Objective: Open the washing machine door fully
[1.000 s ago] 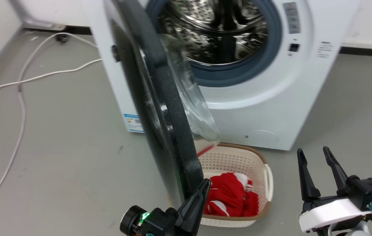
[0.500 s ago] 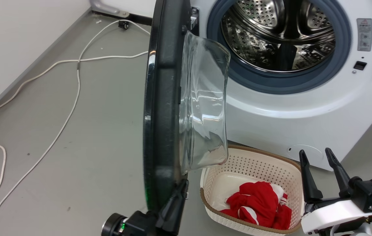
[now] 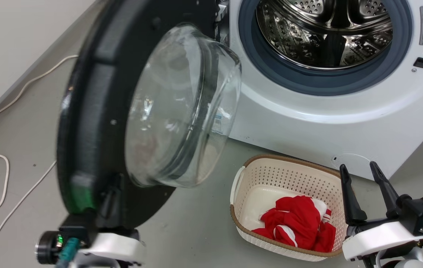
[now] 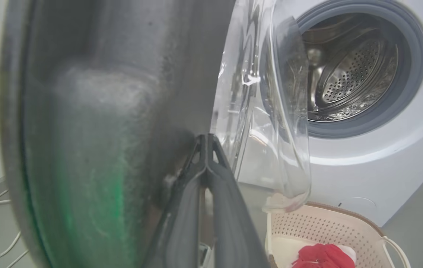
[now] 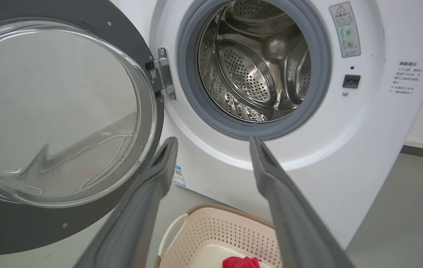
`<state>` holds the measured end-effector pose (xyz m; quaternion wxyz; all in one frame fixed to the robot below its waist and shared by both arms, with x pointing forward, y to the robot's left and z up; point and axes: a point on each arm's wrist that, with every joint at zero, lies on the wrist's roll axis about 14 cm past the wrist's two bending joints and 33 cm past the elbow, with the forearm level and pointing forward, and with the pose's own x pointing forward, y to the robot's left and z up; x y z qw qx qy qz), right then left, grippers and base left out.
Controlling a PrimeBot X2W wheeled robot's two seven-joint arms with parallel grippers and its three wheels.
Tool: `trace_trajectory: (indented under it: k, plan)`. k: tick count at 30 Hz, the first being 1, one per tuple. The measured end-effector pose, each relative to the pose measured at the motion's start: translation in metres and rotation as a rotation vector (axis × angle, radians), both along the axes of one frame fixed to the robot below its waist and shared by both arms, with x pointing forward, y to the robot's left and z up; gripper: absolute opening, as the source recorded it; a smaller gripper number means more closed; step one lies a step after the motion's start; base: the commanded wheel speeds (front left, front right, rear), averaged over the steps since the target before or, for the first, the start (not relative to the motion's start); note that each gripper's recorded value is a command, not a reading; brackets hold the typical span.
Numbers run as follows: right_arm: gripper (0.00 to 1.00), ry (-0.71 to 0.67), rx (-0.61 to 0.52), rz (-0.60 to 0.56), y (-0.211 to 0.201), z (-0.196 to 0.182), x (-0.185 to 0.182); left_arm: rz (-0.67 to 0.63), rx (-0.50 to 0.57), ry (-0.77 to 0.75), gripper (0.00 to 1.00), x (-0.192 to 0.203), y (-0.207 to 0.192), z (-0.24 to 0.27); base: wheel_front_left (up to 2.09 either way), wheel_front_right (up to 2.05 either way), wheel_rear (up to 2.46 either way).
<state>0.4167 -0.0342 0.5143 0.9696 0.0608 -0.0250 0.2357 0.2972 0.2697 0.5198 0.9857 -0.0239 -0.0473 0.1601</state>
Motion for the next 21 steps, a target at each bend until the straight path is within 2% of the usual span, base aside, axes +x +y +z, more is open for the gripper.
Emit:
trace_trajectory:
  k: [9, 21]
  plan:
    - [1.00, 0.010, -0.023, -0.035, -0.011, -0.007, 0.011, 0.139, 0.000, -0.012, 0.00, 0.014, 0.070, 0.008, 0.00, 0.00, 0.00]
    - [1.00, 0.031, -0.027, -0.073, -0.024, -0.017, 0.022, 0.266, 0.026, -0.012, 0.00, 0.027, 0.141, 0.017, 0.00, 0.00, 0.00]
